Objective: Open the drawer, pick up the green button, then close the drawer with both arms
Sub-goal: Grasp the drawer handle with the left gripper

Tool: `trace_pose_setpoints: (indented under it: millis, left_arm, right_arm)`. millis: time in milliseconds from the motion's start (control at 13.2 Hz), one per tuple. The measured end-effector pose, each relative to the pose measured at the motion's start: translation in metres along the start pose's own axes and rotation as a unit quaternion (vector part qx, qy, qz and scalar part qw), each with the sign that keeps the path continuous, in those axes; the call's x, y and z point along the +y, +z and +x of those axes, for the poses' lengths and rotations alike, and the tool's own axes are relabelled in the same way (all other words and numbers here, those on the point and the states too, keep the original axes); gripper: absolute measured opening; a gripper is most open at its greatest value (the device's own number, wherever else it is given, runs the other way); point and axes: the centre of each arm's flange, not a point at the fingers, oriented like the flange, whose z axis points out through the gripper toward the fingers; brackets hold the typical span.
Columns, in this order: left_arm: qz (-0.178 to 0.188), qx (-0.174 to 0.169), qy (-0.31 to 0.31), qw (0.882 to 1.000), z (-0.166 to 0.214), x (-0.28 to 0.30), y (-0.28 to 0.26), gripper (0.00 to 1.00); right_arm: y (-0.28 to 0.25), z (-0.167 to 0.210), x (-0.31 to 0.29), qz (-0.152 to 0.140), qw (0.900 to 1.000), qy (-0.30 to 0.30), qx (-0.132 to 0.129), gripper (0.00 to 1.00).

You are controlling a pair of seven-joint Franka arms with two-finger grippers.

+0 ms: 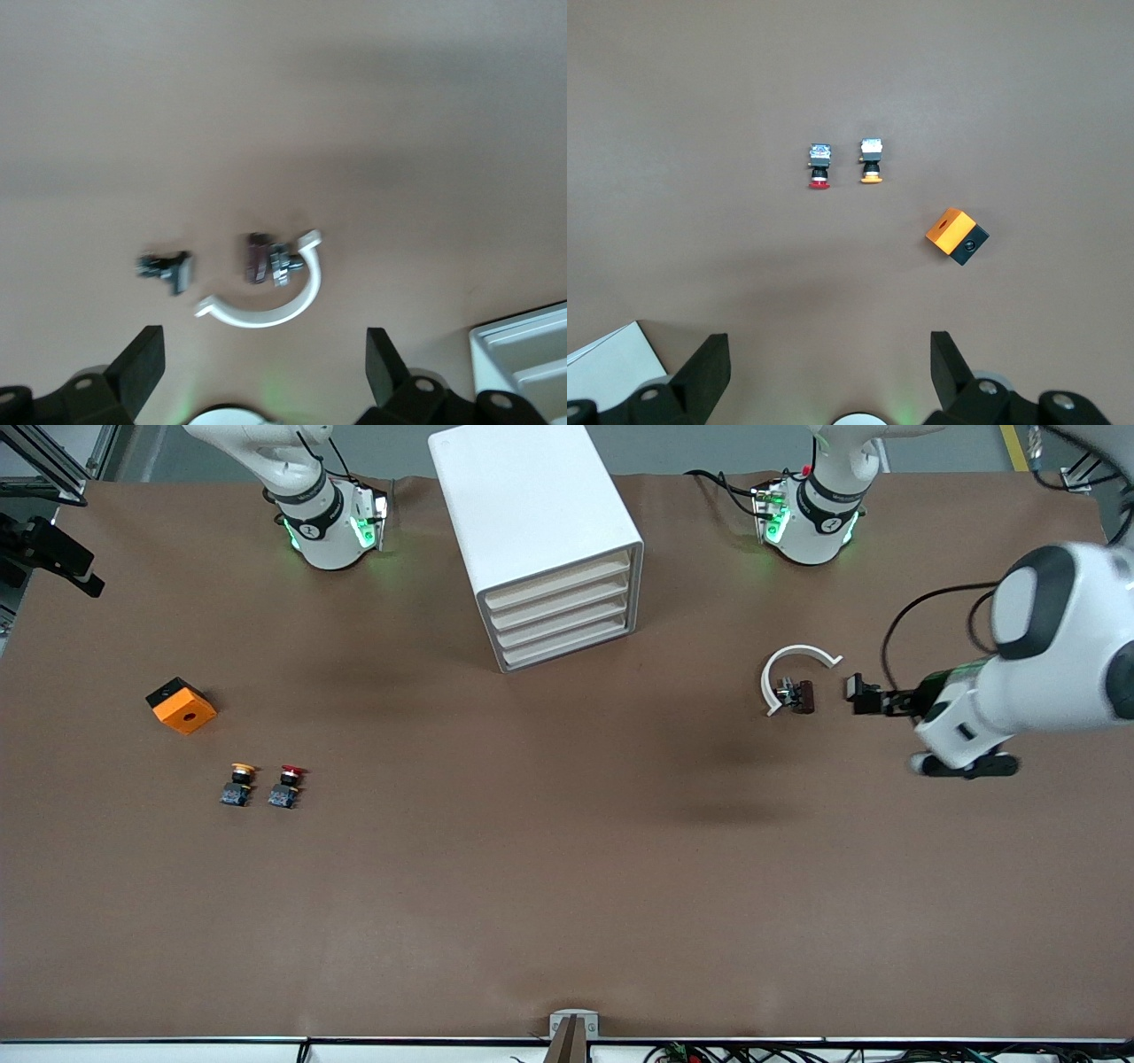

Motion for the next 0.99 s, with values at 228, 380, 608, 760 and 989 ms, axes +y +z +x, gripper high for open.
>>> trace_pose_setpoints:
  millis: [228, 380, 608, 760, 989]
  left_arm:
    - [0.016, -0.029, -0.080, 0.996, 0.021, 0.083, 0.077, 1.00]
    - [0.036, -0.044, -0.160, 0.986, 0.018, 0.152, 0.121, 1.00]
    - [-0.003, -0.109, -0.338, 0.935, 0.014, 0.232, 0.160, 1.00]
    - [-0.034, -0.183, -0.442, 0.877, 0.022, 0.256, 0.185, 1.00]
    - [-0.005, -0.272, -0.541, 0.796, 0.018, 0.271, 0.226, 1.00]
  right_arm:
    - [0.000, 0.000, -0.001, 0.000, 1.000, -0.001, -0.001, 1.00]
    - [0.000, 0.000, -0.001, 0.000, 1.000, -0.001, -0.001, 1.00]
    - [0.001, 0.000, -0.001, -0.001, 1.000, -0.012, -0.003, 1.00]
    - [0.001, -0.001, 0.000, -0.001, 1.000, -0.025, -0.008, 1.00]
    - [0.002, -0.002, 0.000, -0.001, 1.000, -0.029, -0.009, 1.00]
